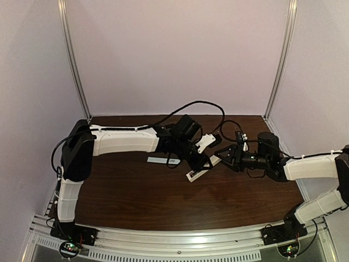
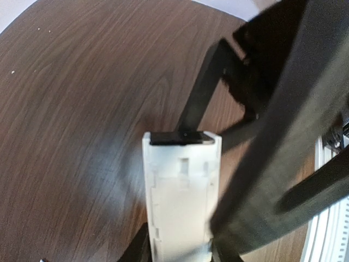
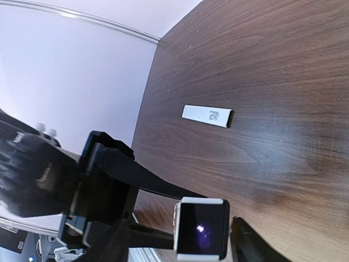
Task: Load the batteries into the remote control
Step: Pass from the right arm to the left, then place the remote control without the battery cover at the center of the board.
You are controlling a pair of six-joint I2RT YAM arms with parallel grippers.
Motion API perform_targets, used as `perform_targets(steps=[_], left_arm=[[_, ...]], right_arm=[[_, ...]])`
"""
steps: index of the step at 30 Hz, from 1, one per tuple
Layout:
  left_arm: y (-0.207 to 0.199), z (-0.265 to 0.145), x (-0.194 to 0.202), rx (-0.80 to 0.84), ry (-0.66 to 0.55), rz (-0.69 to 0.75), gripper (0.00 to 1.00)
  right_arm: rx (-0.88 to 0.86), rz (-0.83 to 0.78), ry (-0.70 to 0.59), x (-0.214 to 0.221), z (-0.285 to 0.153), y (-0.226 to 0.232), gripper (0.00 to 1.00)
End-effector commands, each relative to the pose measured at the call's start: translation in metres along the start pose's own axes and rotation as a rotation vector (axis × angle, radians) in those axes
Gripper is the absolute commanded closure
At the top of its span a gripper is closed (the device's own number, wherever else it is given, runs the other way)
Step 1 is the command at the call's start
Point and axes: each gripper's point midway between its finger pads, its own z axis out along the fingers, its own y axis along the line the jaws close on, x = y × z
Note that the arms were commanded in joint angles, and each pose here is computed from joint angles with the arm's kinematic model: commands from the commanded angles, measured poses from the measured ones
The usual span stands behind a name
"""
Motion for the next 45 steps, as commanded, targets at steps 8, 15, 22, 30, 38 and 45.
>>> perform_targets(steps=[8,15,22,30,38,45], left_arm=[[0.007,-0.031,0.087,0.006,0.252,0.079,0.83],[0.013,-0.033,0.128,-0.006,0.397,0.164,0.83],[0.022,-0.032,0.15,-0.02,0.51,0.208,0.78],[0.017,-0.035,0.164,0.016,0.554,0.231,0.69],[0.018,-0.032,0.174,0.027,0.583,0.249,0.64],[0.022,-0.026,0.185,0.016,0.62,0.272,0.53]], right_arm=[[0.091,-0.157,-0.077,-0.027,-0.035,0.005,0.24],[0.142,-0.205,-0.137,-0.037,-0.055,0.001,0.22],[0.151,-0.227,-0.133,-0.039,-0.057,0.003,0.22],[0.147,-0.231,-0.127,-0.041,-0.057,0.003,0.22],[0.14,-0.23,-0.13,-0.043,-0.057,0.004,0.22],[0.14,-0.226,-0.123,-0.043,-0.056,0.003,0.22]])
